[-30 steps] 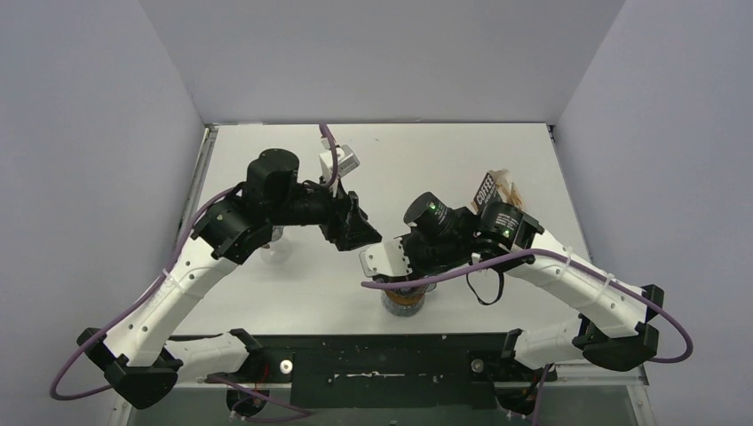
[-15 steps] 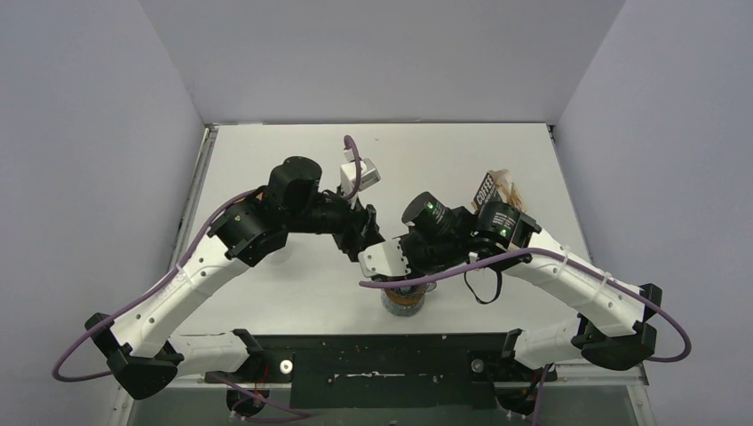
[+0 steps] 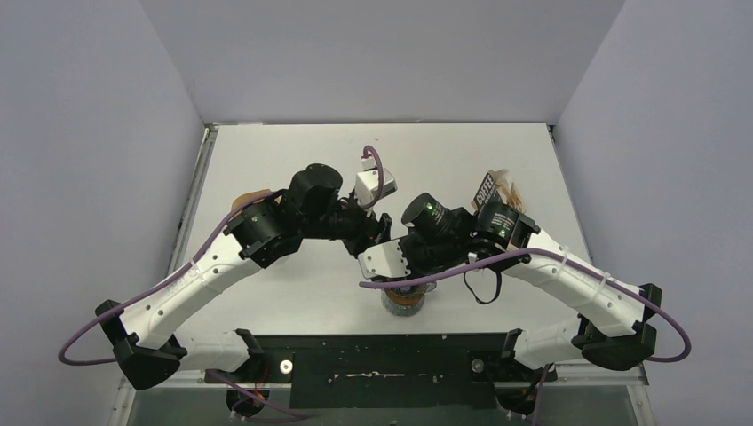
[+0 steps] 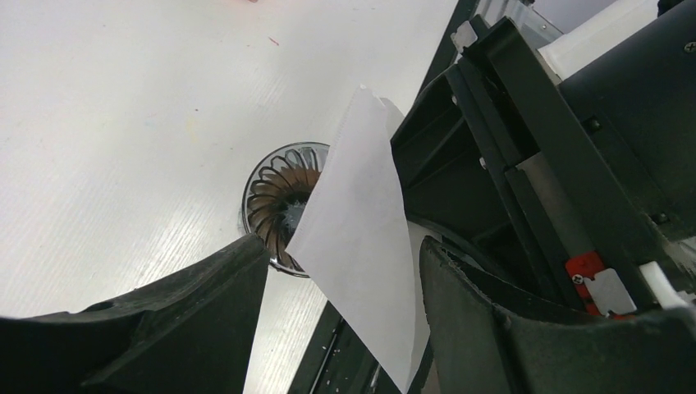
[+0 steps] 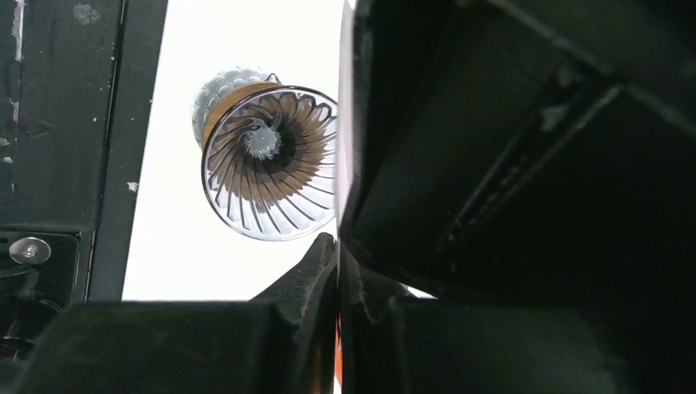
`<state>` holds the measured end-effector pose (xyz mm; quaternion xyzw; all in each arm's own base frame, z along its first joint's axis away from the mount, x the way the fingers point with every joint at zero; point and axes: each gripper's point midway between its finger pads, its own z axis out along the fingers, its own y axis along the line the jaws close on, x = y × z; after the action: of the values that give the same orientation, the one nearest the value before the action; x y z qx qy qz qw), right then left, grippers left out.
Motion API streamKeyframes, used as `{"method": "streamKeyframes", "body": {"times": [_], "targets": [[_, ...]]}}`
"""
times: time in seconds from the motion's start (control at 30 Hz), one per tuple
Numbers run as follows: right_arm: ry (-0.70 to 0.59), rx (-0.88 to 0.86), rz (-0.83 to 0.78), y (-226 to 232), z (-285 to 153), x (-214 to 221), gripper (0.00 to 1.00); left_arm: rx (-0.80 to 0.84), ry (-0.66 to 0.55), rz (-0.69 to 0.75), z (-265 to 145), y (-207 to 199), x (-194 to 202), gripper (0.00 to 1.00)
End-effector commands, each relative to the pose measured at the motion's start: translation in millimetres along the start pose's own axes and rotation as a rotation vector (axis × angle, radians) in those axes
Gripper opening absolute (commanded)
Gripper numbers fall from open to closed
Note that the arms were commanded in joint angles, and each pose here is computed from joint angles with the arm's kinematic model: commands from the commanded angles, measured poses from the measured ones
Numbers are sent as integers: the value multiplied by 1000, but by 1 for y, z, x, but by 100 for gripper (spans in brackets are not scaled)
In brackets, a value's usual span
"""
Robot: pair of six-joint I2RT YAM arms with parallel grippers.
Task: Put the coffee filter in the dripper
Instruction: Place the coffee filter in the coffee dripper.
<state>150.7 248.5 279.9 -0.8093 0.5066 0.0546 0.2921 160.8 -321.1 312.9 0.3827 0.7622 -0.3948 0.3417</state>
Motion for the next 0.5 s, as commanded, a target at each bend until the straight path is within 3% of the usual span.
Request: {"method": "streamKeyframes", "body": {"times": [0.0, 0.47], "targets": [[-37, 19, 3, 2, -6, -4, 0, -38, -56, 52, -8, -1, -21, 65], [-48, 52, -12, 3, -9, -4, 0, -16, -9, 64, 8, -6, -17, 64]]}}
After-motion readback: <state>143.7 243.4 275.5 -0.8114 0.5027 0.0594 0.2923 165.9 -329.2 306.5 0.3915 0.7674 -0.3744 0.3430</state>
